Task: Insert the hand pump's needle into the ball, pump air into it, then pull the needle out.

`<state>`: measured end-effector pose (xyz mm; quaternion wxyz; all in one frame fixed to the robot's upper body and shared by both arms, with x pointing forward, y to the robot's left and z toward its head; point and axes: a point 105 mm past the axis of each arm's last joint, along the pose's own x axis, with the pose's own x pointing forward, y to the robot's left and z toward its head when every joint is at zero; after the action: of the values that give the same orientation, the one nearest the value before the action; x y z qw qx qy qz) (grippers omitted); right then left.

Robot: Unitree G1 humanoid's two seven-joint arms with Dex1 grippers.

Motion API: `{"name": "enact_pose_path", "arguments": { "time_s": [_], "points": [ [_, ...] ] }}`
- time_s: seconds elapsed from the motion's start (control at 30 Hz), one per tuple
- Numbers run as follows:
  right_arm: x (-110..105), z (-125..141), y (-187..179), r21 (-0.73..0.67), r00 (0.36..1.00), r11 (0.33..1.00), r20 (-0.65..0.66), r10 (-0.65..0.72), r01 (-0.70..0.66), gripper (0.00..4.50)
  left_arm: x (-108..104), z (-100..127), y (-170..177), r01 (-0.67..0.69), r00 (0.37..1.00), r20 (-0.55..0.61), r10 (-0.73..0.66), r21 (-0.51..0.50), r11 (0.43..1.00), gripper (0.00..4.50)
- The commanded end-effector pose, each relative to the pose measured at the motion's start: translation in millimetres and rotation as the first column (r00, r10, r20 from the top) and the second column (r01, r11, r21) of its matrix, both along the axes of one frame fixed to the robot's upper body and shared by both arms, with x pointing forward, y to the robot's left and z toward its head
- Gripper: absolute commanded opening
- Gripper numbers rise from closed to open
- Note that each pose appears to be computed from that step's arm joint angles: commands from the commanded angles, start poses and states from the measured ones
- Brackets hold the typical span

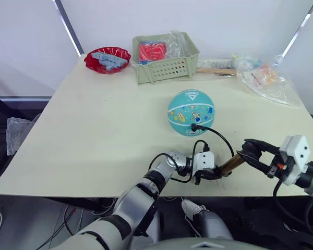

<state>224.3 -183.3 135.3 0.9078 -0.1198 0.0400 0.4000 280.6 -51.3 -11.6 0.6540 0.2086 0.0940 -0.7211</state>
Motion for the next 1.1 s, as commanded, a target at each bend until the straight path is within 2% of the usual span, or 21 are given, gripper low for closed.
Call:
{"name": "enact_pose_path", "arguments": {
  "time_s": [0.03, 0.23, 0.4, 0.73, 0.93, 1.1],
  "points": [
    [-6, -15, 2, 0.008, 0.996, 1.000, -0.086, 0.024, -0.023, 1.67, -21, -39, 22, 0.024, 0.993, -0.114, -0.007, 0.148, 0.989, 1.05],
    [-2, 15, -2, 0.048, 1.000, 0.999, -0.026, 0.016, -0.014, 1.67, -21, -40, 23, 0.022, 0.993, -0.116, -0.005, 0.149, 0.989, 1.05],
    [3, 86, -18, 0.116, 0.995, 0.993, 0.103, 0.005, -0.017, 1.67, -21, -40, 23, 0.024, 0.993, -0.116, -0.006, 0.150, 0.988, 1.05],
    [-9, 161, -35, 0.148, 0.983, 0.989, 0.182, -0.003, -0.025, 1.67, -21, -40, 22, 0.026, 0.993, -0.117, -0.008, 0.151, 0.988, 1.05],
    [-11, 176, -35, 0.151, 0.982, 0.988, 0.189, -0.002, -0.027, 1.67, -22, -40, 22, 0.025, 0.993, -0.119, -0.007, 0.151, 0.988, 1.05],
    [-8, 131, -27, 0.108, 0.999, 0.994, 0.045, 0.013, -0.018, 1.67, -22, -40, 21, 0.025, 0.993, -0.120, -0.007, 0.149, 0.989, 1.05]
  ]
}}
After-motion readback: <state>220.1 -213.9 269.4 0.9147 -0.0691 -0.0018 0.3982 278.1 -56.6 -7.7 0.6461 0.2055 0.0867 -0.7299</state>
